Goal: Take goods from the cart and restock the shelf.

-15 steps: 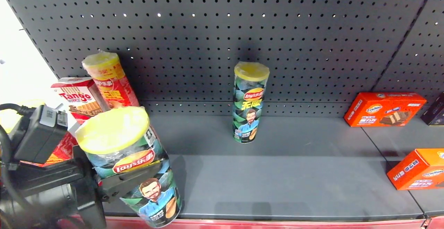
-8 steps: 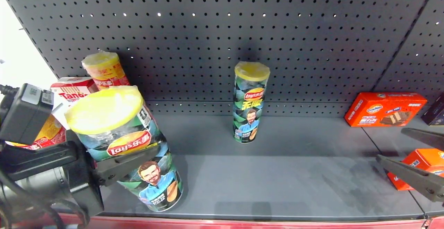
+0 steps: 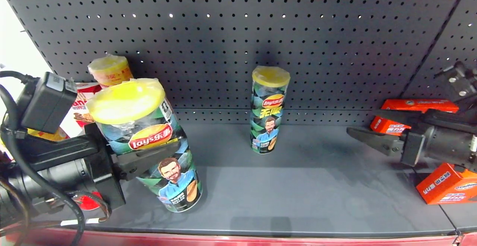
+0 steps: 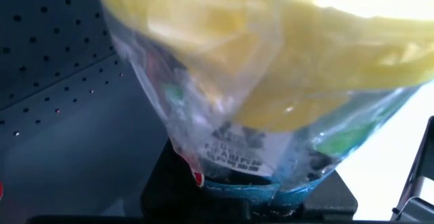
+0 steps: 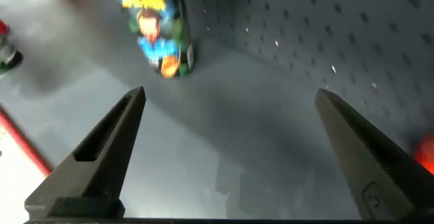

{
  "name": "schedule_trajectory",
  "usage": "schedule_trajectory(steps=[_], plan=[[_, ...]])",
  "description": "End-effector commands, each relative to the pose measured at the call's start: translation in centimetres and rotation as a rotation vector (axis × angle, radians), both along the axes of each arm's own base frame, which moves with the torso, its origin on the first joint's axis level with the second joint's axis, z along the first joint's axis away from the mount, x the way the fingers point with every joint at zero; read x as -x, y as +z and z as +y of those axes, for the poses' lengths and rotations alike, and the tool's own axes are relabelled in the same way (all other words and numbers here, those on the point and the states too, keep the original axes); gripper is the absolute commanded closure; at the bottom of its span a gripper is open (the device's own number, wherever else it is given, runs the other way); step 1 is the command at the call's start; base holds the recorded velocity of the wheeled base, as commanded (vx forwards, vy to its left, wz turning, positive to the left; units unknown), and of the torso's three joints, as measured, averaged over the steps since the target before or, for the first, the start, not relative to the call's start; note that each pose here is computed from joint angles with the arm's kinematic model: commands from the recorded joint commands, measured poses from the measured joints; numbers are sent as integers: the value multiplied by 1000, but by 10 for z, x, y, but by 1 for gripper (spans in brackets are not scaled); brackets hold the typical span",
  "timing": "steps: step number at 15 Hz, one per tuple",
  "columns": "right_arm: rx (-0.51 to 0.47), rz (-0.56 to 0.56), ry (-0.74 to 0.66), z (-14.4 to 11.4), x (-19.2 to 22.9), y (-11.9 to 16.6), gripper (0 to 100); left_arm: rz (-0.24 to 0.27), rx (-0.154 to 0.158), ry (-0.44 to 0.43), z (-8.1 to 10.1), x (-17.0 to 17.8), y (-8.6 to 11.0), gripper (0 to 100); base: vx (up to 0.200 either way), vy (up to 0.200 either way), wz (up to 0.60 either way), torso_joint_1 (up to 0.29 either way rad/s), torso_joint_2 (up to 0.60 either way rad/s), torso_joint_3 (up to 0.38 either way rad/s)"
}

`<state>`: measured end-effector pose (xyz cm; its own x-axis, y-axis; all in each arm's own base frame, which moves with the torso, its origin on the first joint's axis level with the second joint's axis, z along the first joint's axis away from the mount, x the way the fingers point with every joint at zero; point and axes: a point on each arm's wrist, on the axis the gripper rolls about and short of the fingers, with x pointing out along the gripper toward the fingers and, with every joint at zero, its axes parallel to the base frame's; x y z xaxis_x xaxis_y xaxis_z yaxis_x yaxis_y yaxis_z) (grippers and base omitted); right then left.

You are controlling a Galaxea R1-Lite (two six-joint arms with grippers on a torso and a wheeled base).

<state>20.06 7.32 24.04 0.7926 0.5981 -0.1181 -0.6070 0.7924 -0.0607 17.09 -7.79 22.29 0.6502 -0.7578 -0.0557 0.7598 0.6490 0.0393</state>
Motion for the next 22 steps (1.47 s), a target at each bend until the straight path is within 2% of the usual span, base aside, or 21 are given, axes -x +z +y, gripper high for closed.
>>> schedule_trajectory(steps=[1,3,5,7,11,14,18,22], plan=[[6,12,67,21,-47,-13,0,10,-4,0,-2,-6,-1,100,0,0,0,0,0,0],[-20,-52,140,31,-69,-14,0,-1,3,-1,-3,-8,3,100,0,0,0,0,0,0],[-38,-75,267,41,-92,-13,0,4,29,-3,-4,-8,9,100,0,0,0,0,0,0],[-53,-82,435,46,-103,-13,0,6,28,-3,-4,-8,9,100,0,0,0,0,0,0],[-59,-86,586,64,-119,-18,0,12,26,-4,-5,-13,8,100,0,0,0,0,0,0],[-57,-91,629,78,-134,-23,0,12,26,-4,-8,-20,10,100,0,0,0,0,0,0],[-36,-106,632,86,-156,-36,0,-8,41,-4,-11,-28,19,100,0,0,0,0,0,0],[-35,-102,633,93,-171,-47,0,-5,40,-6,-12,-31,19,100,0,0,0,0,0,0]])
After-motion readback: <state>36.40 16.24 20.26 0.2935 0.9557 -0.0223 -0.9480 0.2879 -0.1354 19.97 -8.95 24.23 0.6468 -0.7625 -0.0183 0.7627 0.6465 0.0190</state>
